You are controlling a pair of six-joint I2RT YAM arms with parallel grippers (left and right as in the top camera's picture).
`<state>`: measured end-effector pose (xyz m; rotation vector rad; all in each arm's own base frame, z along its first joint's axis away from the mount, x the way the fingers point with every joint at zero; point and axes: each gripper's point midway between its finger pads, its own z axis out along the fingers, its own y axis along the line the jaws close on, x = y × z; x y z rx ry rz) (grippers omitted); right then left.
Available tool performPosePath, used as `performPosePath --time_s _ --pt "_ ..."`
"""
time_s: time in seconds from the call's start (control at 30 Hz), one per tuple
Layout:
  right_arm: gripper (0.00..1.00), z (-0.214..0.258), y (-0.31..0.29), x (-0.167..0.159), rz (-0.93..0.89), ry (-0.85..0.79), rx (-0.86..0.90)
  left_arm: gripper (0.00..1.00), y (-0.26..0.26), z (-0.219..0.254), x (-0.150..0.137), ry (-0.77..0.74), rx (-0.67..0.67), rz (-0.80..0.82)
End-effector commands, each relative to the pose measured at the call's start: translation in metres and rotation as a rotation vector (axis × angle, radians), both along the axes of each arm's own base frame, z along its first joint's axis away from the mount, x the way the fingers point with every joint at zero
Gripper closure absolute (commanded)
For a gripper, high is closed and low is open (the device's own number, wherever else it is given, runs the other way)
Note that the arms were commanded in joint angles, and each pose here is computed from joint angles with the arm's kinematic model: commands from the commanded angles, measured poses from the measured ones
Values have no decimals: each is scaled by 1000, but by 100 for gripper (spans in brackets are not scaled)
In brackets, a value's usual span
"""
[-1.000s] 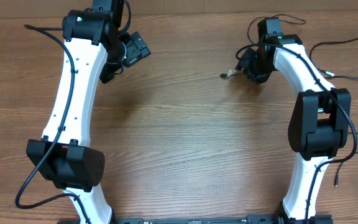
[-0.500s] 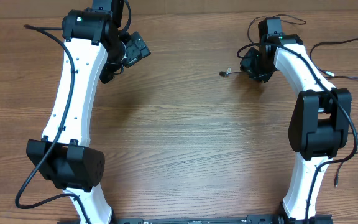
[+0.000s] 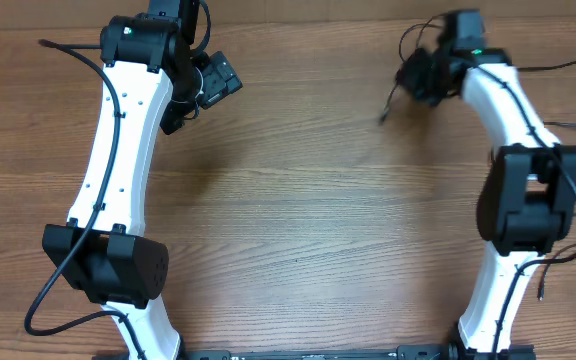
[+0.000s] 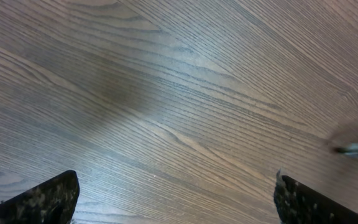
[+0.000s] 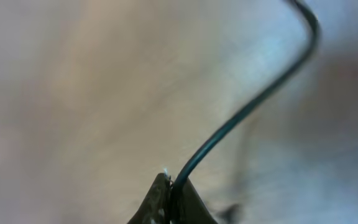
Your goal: Untangle cables
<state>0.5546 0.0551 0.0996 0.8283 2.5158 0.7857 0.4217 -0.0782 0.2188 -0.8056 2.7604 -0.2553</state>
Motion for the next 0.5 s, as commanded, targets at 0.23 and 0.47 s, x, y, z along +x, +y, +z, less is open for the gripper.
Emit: performPosePath --time_s 0.23,0.47 --pt "96 74 -50 59 -132 -283 183 1 -1 -2 2 -4 17 -14" --pt "96 32 -48 76 -184 -266 105 1 -1 -2 2 -2 17 -14"
